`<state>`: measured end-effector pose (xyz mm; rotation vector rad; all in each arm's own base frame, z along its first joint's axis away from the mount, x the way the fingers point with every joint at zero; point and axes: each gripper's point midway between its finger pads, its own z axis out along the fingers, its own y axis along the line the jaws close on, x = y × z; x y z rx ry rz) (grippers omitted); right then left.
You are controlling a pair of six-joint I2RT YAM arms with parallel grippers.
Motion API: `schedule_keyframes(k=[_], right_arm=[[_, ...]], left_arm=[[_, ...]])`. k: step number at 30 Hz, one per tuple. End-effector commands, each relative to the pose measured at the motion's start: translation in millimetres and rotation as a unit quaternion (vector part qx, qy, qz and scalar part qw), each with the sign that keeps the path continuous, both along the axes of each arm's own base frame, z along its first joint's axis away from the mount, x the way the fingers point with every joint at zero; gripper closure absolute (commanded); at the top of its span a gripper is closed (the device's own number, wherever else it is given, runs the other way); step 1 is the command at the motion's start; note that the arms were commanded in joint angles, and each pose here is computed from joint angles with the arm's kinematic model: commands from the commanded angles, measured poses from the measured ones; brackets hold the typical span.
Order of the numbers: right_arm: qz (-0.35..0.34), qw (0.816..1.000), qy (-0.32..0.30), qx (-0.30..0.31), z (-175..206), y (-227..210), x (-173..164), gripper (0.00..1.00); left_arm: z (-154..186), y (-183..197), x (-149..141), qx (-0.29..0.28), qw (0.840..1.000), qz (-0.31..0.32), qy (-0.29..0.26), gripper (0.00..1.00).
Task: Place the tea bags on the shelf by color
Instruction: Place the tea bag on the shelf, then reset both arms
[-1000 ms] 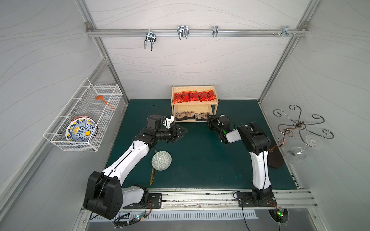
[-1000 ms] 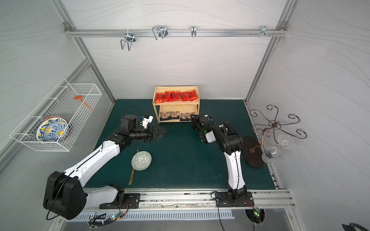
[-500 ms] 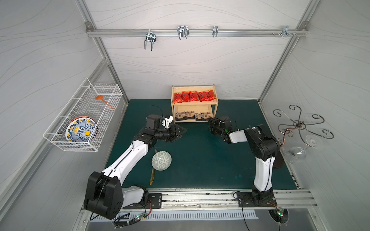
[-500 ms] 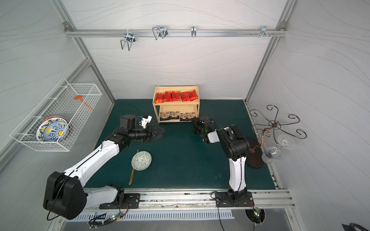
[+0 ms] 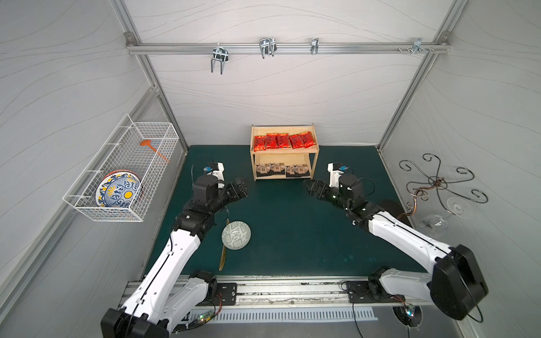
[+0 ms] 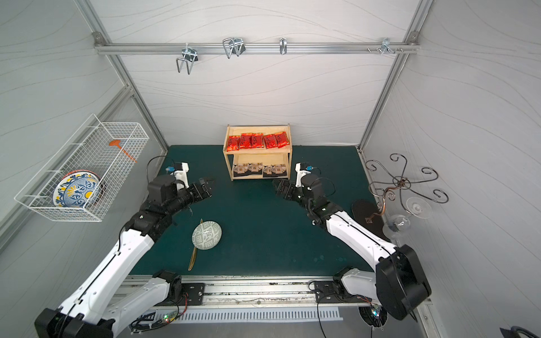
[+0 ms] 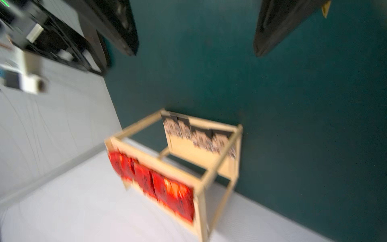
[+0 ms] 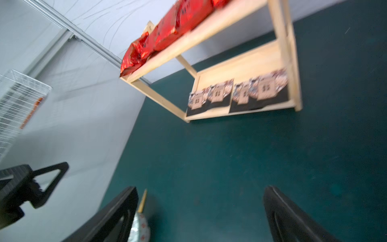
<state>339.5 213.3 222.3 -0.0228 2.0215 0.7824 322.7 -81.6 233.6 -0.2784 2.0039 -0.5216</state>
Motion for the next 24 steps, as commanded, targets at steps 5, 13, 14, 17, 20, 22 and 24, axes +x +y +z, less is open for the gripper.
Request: schedule_keyframes(k=[5,13,14,17,20,22,24], right_arm=[[-0.104,0.962,-0.031,-0.252,-50,-135,49,0.03],[-0.154,0.955,-0.100,-0.235,-76,-184,64,0.02],[-0.161,0.953,-0.118,-0.226,-71,-186,66,0.01],[-0.138,0.957,-0.124,-0.222,-71,-180,65,0.01],[-0.132,0.955,-0.097,-0.248,-90,-175,44,0.01],[-0.141,0.951,-0.111,-0.251,-97,-174,41,0.01],[-0.139,0.952,-0.097,-0.255,-103,-173,48,0.01]], left_arm=[[-80,102,40,0.289,0.950,0.121,-0.013,0.15],[-123,128,64,0.238,0.966,0.097,-0.007,0.18],[-127,130,64,0.232,0.968,0.095,0.007,0.18],[-125,129,61,0.231,0.969,0.092,-0.003,0.17],[-113,122,46,0.217,0.970,0.093,-0.051,0.15],[-105,110,46,0.194,0.976,0.072,-0.074,0.15],[-99,106,53,0.178,0.978,0.065,-0.089,0.15]])
